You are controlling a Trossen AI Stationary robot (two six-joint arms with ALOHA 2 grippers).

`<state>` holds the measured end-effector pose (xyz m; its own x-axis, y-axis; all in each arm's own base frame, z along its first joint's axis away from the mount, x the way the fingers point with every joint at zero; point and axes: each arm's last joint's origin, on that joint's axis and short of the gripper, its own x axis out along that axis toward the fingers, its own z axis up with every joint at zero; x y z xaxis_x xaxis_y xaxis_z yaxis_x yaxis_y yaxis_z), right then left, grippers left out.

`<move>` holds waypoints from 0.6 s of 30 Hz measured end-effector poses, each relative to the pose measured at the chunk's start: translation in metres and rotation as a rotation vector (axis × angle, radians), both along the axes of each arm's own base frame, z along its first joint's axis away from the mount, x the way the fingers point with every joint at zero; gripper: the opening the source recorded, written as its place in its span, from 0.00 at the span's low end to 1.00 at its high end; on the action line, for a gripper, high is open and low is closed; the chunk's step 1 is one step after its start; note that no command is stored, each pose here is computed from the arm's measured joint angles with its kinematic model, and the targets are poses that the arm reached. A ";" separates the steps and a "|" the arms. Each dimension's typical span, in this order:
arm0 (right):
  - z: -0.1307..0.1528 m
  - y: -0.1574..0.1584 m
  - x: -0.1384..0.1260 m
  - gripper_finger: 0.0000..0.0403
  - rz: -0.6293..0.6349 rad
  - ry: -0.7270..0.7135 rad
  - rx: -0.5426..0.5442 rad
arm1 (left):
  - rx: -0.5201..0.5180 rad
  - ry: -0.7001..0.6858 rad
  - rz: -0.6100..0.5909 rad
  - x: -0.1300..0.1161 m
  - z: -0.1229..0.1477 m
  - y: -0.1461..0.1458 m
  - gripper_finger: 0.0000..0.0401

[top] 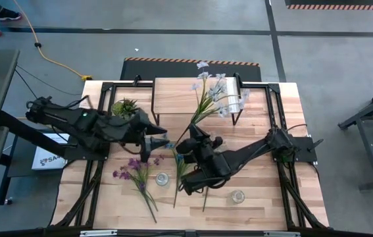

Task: Pick and place flowers into a vace then onto a shelf
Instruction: Put the left white flowers into the right transparent vase

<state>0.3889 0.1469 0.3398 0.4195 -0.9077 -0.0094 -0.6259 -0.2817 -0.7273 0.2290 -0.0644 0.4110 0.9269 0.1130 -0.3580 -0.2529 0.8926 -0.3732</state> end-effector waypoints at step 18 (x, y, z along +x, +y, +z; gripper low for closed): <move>0.008 0.015 -0.007 0.00 0.039 -0.053 0.024 | -0.060 0.103 0.003 0.033 -0.024 0.006 0.62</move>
